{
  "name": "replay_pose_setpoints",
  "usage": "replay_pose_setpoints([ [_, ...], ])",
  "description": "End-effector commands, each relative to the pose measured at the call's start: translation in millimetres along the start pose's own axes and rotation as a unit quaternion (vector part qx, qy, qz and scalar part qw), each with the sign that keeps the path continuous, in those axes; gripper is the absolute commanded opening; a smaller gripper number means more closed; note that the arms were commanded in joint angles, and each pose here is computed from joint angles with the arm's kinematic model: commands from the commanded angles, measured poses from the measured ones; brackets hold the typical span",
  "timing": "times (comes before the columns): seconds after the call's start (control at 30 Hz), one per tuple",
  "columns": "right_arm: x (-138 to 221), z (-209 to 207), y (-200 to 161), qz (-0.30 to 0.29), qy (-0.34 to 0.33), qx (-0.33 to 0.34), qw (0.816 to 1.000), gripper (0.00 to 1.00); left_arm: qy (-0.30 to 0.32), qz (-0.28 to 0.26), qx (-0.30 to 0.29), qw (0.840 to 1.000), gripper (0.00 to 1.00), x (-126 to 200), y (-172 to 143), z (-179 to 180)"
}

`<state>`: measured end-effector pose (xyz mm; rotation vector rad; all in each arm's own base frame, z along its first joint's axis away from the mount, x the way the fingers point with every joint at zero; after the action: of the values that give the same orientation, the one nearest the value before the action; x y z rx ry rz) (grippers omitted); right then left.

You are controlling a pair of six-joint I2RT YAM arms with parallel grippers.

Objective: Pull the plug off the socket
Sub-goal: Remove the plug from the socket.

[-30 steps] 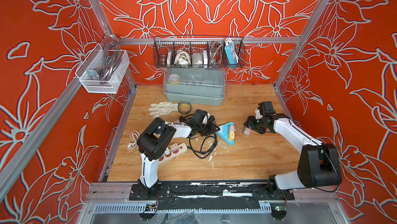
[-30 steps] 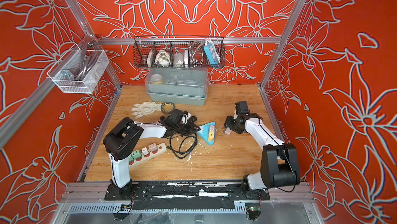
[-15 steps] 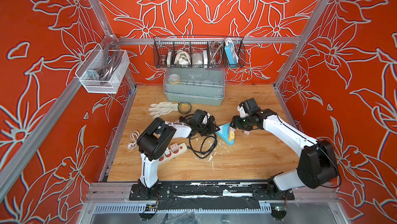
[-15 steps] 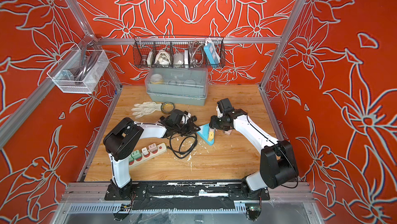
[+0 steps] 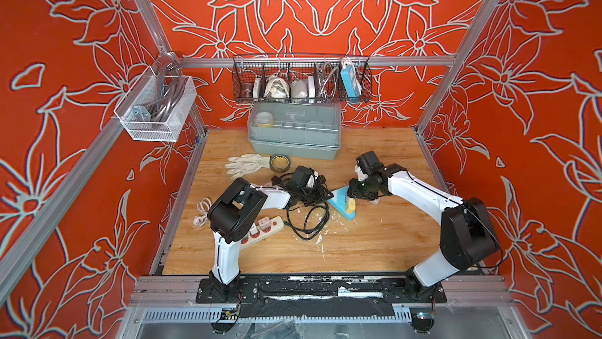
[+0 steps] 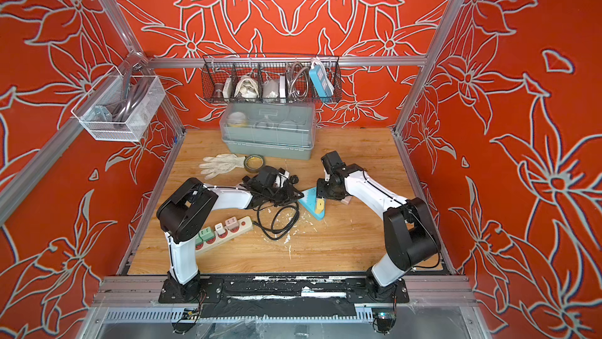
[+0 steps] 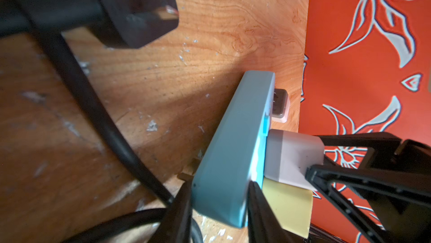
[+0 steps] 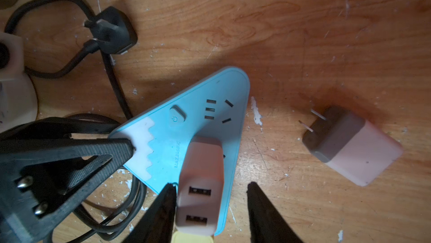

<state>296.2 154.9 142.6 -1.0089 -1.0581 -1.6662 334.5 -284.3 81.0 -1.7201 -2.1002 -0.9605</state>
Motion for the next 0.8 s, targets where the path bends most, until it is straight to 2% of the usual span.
replay_pose_setpoints([
  [0.0, -1.6, 3.2, 3.0, -0.001, -0.009, -0.001, 1.000, 0.50, 0.120, 0.072, 0.046, 0.989, 0.27, -5.2, -47.1, 59.9],
  [0.13, -4.7, 3.7, 3.9, 0.000, -0.011, -0.001, 1.000, 0.42, 0.122, 0.073, 0.046, 0.989, 0.26, -5.1, -47.5, 60.6],
  [0.3, -1.5, 5.0, 5.3, -0.008, -0.006, -0.004, 1.000, 0.20, 0.133, 0.078, 0.045, 0.987, 0.26, -5.1, -51.1, 65.6],
  [0.5, 8.7, 7.2, 8.6, -0.019, -0.005, -0.010, 1.000, 0.02, 0.173, 0.086, 0.043, 0.980, 0.25, -1.9, -57.7, 78.1],
  [0.77, 27.9, 12.7, 15.6, -0.042, 0.001, -0.016, 0.999, 0.00, 0.183, 0.093, 0.046, 0.978, 0.25, -4.9, -63.3, 87.1],
])
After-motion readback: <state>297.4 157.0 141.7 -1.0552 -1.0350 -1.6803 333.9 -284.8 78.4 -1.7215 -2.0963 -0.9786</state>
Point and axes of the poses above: each gripper's point midway between its finger pads, its own x axis back along the fingers, its own z axis along the line the jaws close on, y = z × x, the point moved 6 cm from there along x, back along the fingers, and after that the axes turned 12 degrees about -x, right-handed, at the moved point
